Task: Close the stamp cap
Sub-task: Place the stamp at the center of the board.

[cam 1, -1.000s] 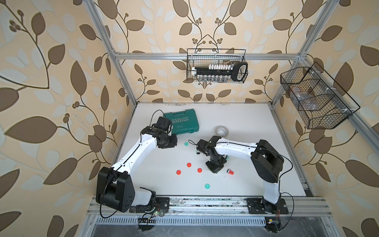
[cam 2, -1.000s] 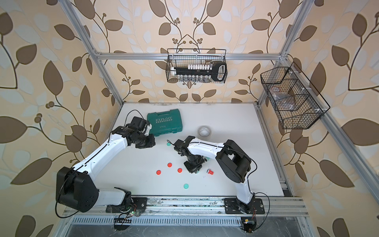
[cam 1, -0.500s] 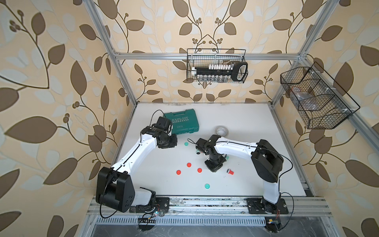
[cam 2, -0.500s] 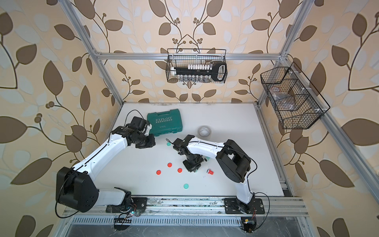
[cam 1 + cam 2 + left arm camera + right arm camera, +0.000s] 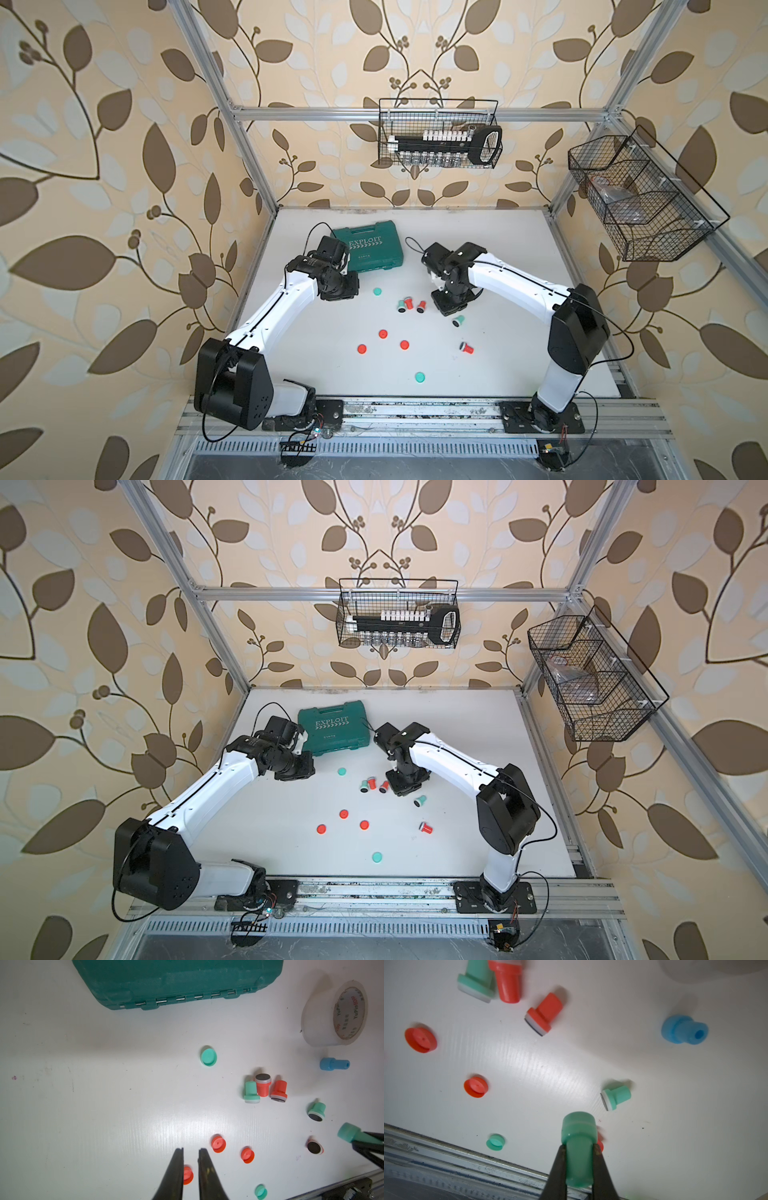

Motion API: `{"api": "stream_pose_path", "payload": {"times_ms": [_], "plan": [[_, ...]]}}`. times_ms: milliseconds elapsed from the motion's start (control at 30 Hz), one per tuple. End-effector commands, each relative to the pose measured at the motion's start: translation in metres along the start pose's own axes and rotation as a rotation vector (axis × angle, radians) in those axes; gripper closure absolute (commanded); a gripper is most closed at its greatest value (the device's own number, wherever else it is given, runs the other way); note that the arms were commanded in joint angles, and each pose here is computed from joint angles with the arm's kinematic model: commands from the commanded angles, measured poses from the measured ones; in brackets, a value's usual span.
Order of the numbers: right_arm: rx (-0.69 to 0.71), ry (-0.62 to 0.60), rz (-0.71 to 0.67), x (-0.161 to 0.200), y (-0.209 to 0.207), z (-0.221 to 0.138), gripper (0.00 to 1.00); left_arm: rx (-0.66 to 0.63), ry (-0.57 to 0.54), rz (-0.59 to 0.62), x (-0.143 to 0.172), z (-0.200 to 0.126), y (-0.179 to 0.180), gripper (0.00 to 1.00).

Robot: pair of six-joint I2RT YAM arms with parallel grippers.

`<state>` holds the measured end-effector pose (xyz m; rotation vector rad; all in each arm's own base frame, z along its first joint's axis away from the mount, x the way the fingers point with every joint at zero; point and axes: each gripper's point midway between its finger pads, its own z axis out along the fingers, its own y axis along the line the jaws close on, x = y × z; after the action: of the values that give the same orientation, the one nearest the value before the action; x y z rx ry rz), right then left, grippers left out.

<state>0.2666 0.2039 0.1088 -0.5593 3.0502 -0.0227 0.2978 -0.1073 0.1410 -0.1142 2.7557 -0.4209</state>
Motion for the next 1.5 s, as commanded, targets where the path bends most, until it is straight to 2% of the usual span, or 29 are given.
{"api": "stream_pose_path", "payload": {"times_ms": [0, 133, 300, 700, 800, 1000, 1233, 1400, 1467], "plan": [[-0.003, 0.037, 0.061, 0.008, -0.036, 0.004, 0.93, 0.018, -0.018, 0.019, -0.001, -0.006, -0.002, 0.83], [-0.015, 0.051, 0.153, 0.005, -0.075, 0.017, 0.93, 0.015, -0.017, 0.018, -0.001, -0.005, -0.002, 0.83], [0.014, 0.084, 0.183, 0.001, -0.103, 0.034, 0.91, 0.015, -0.013, 0.017, -0.002, -0.004, -0.002, 0.83], [0.037, 0.133, 0.164, -0.019, -0.117, 0.075, 0.85, -0.012, -0.018, 0.016, -0.002, -0.004, 0.003, 0.83], [0.044, 0.151, 0.159, -0.018, -0.118, 0.081, 0.80, -0.014, -0.016, 0.018, -0.002, -0.003, 0.003, 0.83], [0.048, 0.092, 0.174, -0.023, -0.121, 0.057, 0.66, -0.006, -0.009, 0.015, -0.002, -0.001, 0.002, 0.82], [0.052, 0.007, 0.208, -0.021, -0.121, 0.011, 0.63, 0.007, -0.001, 0.014, 0.000, 0.000, 0.000, 0.82], [-0.031, -0.070, 0.158, -0.015, -0.081, -0.010, 0.63, 0.016, -0.001, 0.014, -0.001, 0.000, -0.002, 0.83], [-0.002, -0.071, 0.099, -0.008, -0.068, -0.010, 0.63, 0.016, -0.001, 0.015, -0.001, 0.000, -0.002, 0.83]]}}
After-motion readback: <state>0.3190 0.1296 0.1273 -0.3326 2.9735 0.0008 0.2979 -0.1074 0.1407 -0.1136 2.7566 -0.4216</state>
